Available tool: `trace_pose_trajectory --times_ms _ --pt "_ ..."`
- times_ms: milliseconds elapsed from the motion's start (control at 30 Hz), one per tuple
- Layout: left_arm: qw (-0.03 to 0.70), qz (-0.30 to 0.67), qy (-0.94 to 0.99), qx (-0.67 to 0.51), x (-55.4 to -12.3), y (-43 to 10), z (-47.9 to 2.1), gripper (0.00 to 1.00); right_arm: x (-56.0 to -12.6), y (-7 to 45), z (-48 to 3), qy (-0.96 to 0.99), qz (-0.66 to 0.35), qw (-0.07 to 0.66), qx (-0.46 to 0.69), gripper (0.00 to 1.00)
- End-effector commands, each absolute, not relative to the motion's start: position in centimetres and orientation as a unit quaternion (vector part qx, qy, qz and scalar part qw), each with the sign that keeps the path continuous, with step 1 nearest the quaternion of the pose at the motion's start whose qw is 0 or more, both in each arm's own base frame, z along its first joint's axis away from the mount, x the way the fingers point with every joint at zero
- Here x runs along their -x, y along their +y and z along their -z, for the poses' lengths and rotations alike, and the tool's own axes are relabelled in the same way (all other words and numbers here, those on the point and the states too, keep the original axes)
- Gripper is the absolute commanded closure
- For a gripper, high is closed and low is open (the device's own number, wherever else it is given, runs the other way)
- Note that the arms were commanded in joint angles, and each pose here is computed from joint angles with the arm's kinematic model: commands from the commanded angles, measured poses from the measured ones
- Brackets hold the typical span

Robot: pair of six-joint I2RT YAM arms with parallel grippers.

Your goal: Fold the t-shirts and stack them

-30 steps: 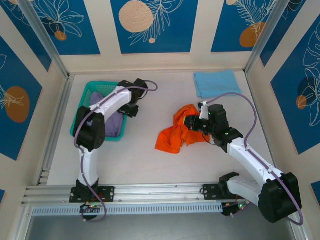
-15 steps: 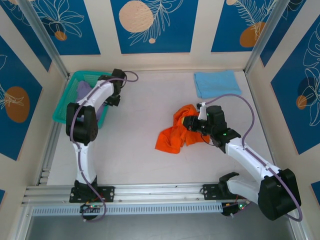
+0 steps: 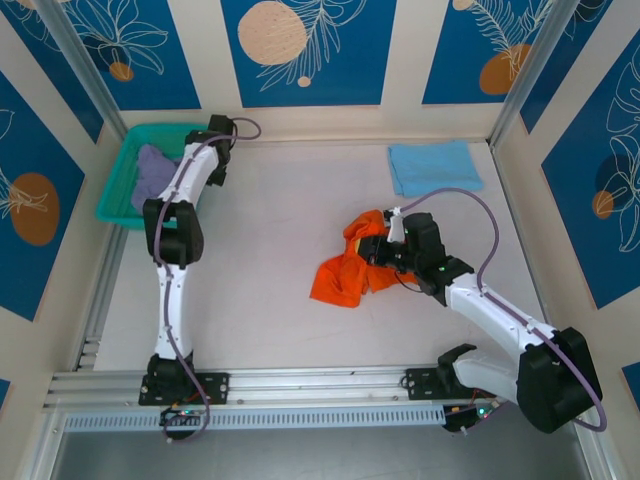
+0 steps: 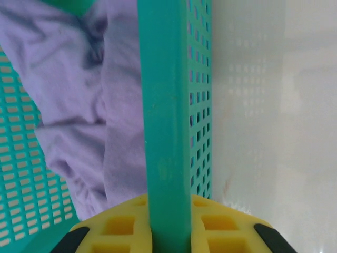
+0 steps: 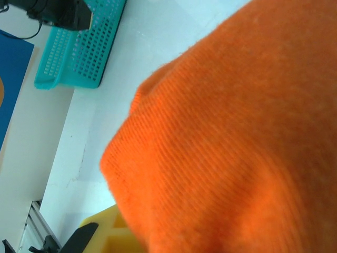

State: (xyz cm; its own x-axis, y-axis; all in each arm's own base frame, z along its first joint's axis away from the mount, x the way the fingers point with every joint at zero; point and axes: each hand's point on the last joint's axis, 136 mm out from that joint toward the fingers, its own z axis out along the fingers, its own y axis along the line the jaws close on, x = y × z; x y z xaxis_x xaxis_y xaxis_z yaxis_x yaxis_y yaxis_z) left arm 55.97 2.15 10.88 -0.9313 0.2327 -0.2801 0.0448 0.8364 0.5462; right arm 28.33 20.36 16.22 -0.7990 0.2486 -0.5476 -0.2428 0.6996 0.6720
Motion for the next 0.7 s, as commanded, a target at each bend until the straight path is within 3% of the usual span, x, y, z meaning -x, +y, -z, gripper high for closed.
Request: trace_pose_trajectory --times_ms 0,267,667 --pt "0.195 -0.303 0.931 -0.062 -58.0 3.6 -12.1 1.00 -28.8 20.6 -16.4 0.860 -0.385 0.334 0.007 1.00" --pt "0.190 -0.351 0.915 -0.058 -58.8 5.3 -11.5 1.00 -29.0 20.7 -15.8 0.862 -0.379 0.336 0.009 1.00" --pt "0.195 -0.359 0.913 -0.023 -59.2 9.0 -11.3 0.88 -29.2 21.0 -15.3 0.865 -0.377 0.330 0.013 1.00"
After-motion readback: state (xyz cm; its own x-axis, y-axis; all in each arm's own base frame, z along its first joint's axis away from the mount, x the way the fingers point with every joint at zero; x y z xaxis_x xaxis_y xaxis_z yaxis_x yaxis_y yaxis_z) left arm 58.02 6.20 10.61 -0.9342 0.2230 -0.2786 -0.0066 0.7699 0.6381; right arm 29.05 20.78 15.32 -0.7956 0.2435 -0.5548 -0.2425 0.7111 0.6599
